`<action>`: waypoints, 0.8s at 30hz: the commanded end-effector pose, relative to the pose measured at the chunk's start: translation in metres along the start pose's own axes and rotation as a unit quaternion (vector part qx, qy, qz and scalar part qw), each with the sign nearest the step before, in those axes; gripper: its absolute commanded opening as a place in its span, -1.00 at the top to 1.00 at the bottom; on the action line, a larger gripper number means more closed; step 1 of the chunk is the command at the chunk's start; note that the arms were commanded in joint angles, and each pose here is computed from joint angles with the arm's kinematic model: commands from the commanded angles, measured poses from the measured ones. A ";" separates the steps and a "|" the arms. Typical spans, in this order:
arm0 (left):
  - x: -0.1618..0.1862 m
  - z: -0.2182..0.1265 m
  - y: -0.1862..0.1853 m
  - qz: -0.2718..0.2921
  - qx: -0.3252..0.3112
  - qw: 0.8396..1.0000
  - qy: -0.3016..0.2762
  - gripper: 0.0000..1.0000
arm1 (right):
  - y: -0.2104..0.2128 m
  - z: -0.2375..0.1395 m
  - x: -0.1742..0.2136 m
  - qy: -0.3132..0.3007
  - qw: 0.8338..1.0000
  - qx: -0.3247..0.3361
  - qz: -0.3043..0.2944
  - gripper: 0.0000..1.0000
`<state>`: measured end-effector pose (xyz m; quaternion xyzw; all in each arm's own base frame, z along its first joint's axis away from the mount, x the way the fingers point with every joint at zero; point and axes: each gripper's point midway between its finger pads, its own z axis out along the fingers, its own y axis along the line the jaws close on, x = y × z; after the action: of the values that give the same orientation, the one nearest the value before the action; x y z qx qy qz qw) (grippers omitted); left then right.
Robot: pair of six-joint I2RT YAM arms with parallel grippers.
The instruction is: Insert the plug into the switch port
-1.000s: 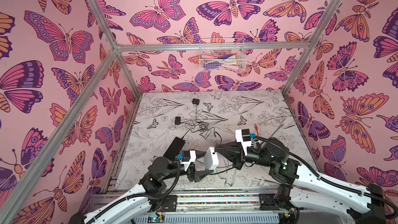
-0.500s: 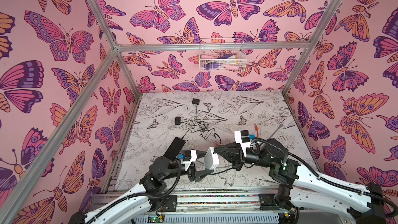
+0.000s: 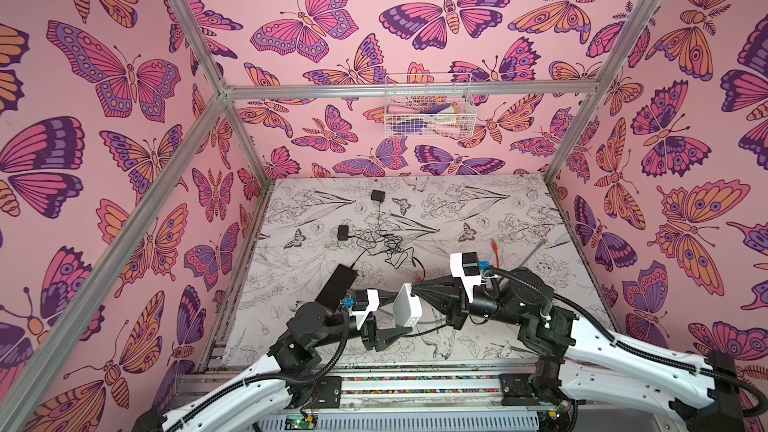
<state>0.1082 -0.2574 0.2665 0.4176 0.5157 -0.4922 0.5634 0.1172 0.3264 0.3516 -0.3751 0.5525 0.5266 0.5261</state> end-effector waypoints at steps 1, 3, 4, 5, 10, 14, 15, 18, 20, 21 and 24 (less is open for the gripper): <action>-0.031 -0.003 -0.005 0.029 0.003 0.998 -0.050 1.00 | -0.001 0.004 0.011 0.025 1.000 0.009 -0.012 1.00; -0.029 -0.002 -0.004 0.027 0.002 0.998 -0.048 1.00 | 0.001 0.005 0.012 0.029 0.999 0.006 -0.014 1.00; -0.030 -0.002 -0.004 0.027 0.001 0.998 -0.048 1.00 | 0.002 0.006 0.013 0.030 0.999 0.005 -0.015 1.00; -0.030 -0.002 -0.004 0.028 0.000 0.998 -0.049 1.00 | 0.003 0.007 0.014 0.031 0.999 0.004 -0.014 1.00; -0.034 -0.003 -0.003 0.030 -0.005 0.998 -0.055 1.00 | 0.000 0.008 0.021 0.039 0.999 0.012 -0.014 1.00; -0.037 -0.005 -0.002 0.034 -0.010 0.997 -0.064 1.00 | -0.003 0.008 0.027 0.045 0.999 0.017 -0.010 1.00; -0.037 -0.006 -0.001 0.035 -0.013 0.997 -0.068 1.00 | -0.004 0.008 0.030 0.047 0.999 0.019 -0.010 1.00; -0.043 -0.009 -0.001 0.040 -0.018 0.996 -0.084 1.00 | -0.006 0.009 0.036 0.055 0.998 0.023 -0.008 1.00; -0.046 -0.010 -0.002 0.043 -0.019 0.995 -0.090 1.00 | -0.008 0.009 0.039 0.058 0.998 0.026 -0.006 1.00; -0.048 -0.011 -0.002 0.045 -0.020 0.994 -0.093 1.00 | -0.009 0.010 0.042 0.061 0.998 0.027 -0.005 1.00; -0.051 -0.012 -0.003 0.047 -0.021 0.994 -0.098 1.00 | -0.010 0.012 0.049 0.070 0.997 0.027 0.000 1.00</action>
<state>0.1134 -0.2517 0.2660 0.4003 0.5244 -0.4817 0.5769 0.1225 0.3358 0.3475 -0.3739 0.5567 0.5074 0.5411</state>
